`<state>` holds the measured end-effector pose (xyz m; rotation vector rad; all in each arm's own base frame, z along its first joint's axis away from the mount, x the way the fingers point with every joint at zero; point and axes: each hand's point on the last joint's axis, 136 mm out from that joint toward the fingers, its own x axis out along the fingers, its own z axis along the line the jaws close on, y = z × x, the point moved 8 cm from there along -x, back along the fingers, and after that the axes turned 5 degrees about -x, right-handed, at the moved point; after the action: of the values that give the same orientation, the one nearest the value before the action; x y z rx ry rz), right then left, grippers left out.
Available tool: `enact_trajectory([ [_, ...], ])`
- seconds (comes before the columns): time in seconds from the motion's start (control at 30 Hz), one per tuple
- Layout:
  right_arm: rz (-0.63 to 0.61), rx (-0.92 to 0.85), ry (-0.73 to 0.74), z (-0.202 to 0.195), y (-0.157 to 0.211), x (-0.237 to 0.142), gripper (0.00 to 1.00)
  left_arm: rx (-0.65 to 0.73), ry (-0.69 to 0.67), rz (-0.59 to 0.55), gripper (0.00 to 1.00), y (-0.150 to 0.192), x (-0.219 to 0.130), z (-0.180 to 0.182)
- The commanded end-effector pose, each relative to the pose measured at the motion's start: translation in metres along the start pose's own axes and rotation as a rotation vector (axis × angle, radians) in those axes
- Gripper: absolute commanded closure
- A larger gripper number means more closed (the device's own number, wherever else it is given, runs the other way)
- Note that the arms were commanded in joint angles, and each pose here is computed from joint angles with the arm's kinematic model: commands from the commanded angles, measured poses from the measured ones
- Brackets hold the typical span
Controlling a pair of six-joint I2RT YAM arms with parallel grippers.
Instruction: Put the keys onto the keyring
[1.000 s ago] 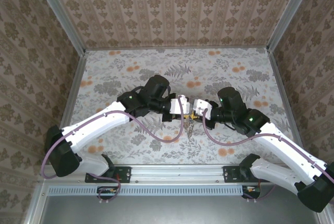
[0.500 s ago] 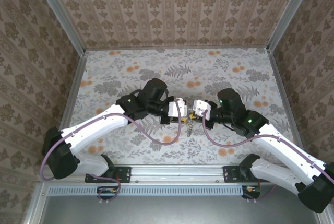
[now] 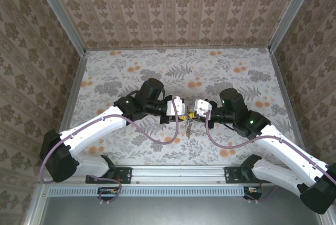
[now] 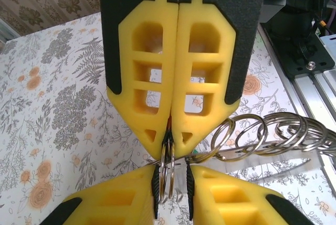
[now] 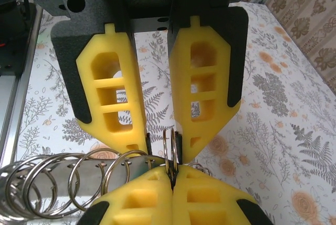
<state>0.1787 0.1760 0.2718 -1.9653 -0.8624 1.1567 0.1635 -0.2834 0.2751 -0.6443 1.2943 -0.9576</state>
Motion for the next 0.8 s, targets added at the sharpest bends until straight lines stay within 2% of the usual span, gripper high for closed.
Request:
enact_trajectory([
  [0.0,-0.057,-0.028,0.004,-0.004,-0.015,-0.004,1.0,0.001,0.001,-0.039,0.76,-0.007,-0.005,0.002],
  [0.3,-0.04,-0.023,0.006,-0.005,-0.013,-0.002,1.0,0.005,0.009,-0.061,0.83,-0.014,-0.009,0.003],
  [0.77,-0.039,-0.019,0.017,-0.006,-0.011,-0.001,1.0,-0.025,0.001,-0.12,0.85,-0.019,-0.016,0.007],
])
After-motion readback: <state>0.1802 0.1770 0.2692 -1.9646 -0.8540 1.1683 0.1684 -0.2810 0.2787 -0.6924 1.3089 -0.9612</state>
